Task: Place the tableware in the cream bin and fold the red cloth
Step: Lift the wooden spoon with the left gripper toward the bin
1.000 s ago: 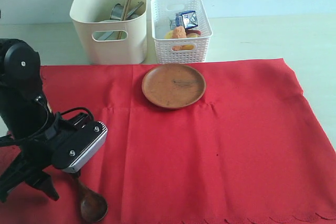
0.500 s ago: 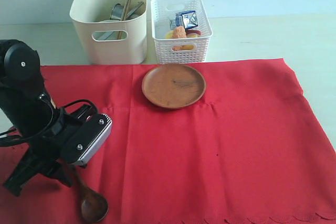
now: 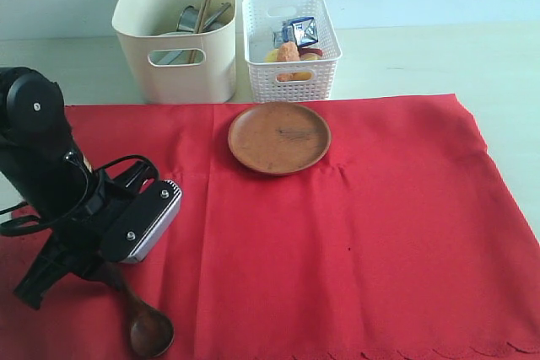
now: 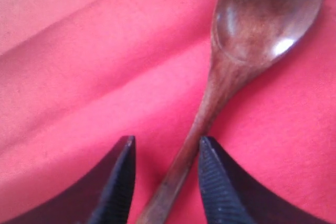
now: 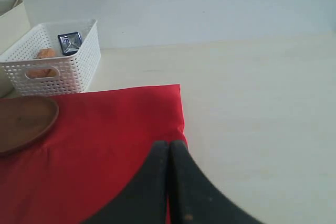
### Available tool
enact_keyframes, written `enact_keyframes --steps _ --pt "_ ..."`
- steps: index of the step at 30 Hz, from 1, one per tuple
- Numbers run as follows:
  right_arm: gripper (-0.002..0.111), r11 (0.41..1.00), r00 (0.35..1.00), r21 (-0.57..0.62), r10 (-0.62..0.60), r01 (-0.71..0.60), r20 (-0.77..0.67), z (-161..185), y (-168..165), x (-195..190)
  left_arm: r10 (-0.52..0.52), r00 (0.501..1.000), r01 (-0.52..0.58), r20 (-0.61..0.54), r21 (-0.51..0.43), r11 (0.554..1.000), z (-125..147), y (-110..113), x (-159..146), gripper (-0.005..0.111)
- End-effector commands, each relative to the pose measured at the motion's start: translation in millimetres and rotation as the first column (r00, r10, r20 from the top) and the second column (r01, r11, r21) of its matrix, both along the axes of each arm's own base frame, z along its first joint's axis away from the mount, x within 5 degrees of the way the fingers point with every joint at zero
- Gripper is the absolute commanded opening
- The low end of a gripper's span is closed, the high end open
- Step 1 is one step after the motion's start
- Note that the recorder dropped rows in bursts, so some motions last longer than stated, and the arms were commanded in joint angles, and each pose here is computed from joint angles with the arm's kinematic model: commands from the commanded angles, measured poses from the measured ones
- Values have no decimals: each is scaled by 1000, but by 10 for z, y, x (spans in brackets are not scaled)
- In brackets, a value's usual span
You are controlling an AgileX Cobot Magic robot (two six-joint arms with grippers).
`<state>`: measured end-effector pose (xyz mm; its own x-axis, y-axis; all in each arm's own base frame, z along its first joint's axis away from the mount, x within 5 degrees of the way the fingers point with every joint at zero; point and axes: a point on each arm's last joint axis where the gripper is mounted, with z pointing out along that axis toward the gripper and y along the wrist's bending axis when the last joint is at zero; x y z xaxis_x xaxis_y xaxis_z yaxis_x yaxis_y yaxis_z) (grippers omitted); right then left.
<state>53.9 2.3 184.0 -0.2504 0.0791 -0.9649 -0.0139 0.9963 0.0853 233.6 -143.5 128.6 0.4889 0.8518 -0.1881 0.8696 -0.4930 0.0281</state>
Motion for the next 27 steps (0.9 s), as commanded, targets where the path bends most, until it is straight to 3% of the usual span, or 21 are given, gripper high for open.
enact_keyframes --steps 1,13,15,19,27 --pt "0 1000 1000 -6 -3 3 11 -4 -3 -1 -6 999 7 -37 16 1000 -79 13 -45 38" --pt "0 1000 1000 -8 -3 3 11 -4 -4 -1 1 1000 -1 16 9 1000 -117 20 -23 36" --pt "0 1000 1000 -8 -3 3 11 -4 -4 -1 -3 1000 3 27 16 1000 -113 27 -15 28" --pt "0 1000 1000 -8 -3 3 11 -4 -4 -1 -7 999 6 35 12 1000 -66 31 -22 0" --pt "0 1000 1000 -6 -3 3 11 -4 -3 -1 7 1000 -7 1 17 1000 4 46 -71 0"
